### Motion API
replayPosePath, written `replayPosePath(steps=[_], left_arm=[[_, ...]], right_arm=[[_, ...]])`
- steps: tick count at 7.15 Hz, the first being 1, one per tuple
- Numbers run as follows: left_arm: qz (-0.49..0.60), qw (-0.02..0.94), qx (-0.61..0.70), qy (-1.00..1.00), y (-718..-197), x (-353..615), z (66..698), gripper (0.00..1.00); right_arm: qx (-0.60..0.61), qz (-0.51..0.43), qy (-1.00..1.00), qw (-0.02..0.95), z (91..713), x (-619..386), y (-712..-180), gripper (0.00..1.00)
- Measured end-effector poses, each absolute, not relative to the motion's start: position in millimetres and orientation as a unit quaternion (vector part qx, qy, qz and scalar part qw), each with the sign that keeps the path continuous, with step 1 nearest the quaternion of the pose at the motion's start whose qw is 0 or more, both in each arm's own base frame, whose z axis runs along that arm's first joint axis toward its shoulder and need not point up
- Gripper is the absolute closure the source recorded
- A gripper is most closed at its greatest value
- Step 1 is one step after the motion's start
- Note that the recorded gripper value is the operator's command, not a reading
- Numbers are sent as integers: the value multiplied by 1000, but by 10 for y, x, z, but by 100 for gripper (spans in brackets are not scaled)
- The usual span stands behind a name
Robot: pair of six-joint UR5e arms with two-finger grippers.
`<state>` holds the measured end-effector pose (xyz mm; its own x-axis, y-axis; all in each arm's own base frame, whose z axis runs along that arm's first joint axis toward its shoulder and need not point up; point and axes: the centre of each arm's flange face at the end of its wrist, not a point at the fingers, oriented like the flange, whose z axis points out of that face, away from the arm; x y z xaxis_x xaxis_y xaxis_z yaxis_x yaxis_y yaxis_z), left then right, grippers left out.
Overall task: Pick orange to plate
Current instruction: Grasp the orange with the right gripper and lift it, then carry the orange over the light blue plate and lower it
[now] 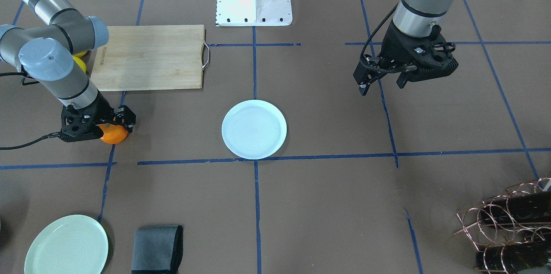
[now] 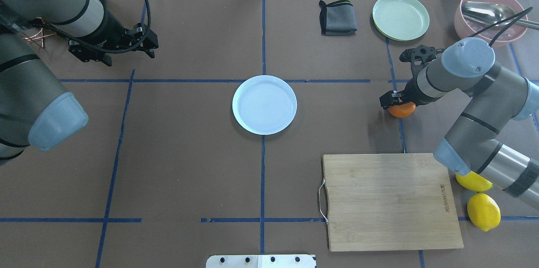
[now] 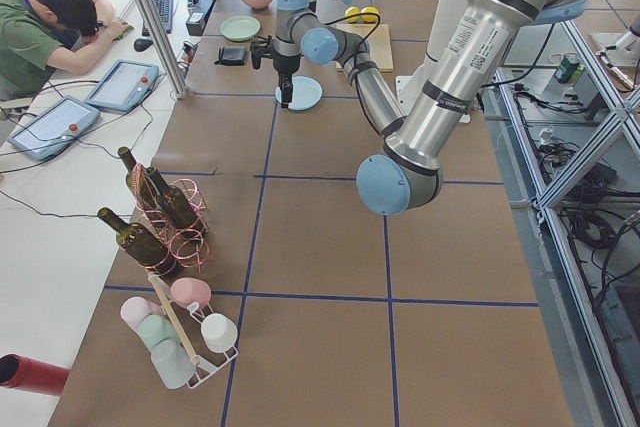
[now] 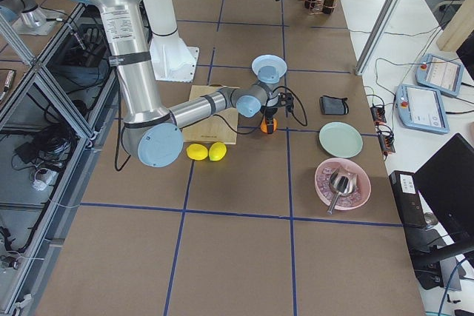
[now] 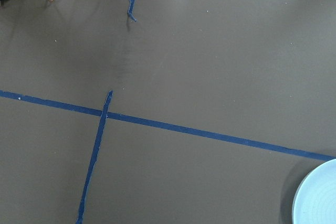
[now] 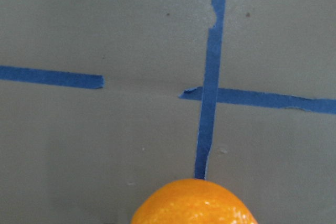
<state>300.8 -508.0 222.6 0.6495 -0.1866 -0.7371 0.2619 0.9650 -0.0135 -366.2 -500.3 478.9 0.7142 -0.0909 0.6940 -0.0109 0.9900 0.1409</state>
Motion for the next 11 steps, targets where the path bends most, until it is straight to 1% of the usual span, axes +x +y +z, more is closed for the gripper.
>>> replayPosePath(steps=[1, 2, 3, 5, 7, 8, 11], left_arm=[[-124, 907, 47, 400, -5081, 3010, 2227, 0], [-123, 907, 47, 400, -5080, 3008, 2225, 0], [-121, 907, 49, 400, -5078, 2995, 2219, 0], [-102, 910, 59, 397, -5070, 2941, 2264, 0], [-69, 917, 72, 386, -5025, 2803, 2449, 0], [-55, 921, 79, 377, -5048, 2681, 2568, 0], [-1, 935, 101, 339, -5117, 2134, 3092, 0]], right_arm=[[67, -22, -378, 923, 4786, -3662, -5004, 96], [68, -22, -378, 923, 4772, -3658, -5005, 100], [72, -20, -383, 921, 4683, -3642, -5040, 100], [83, -14, -397, 914, 4309, -3611, -5141, 100], [72, 2, -397, 915, 3430, -3778, -5252, 100], [61, 15, -403, 913, 3035, -3971, -5225, 100], [48, 55, -414, 907, 2280, -4817, -5068, 100]])
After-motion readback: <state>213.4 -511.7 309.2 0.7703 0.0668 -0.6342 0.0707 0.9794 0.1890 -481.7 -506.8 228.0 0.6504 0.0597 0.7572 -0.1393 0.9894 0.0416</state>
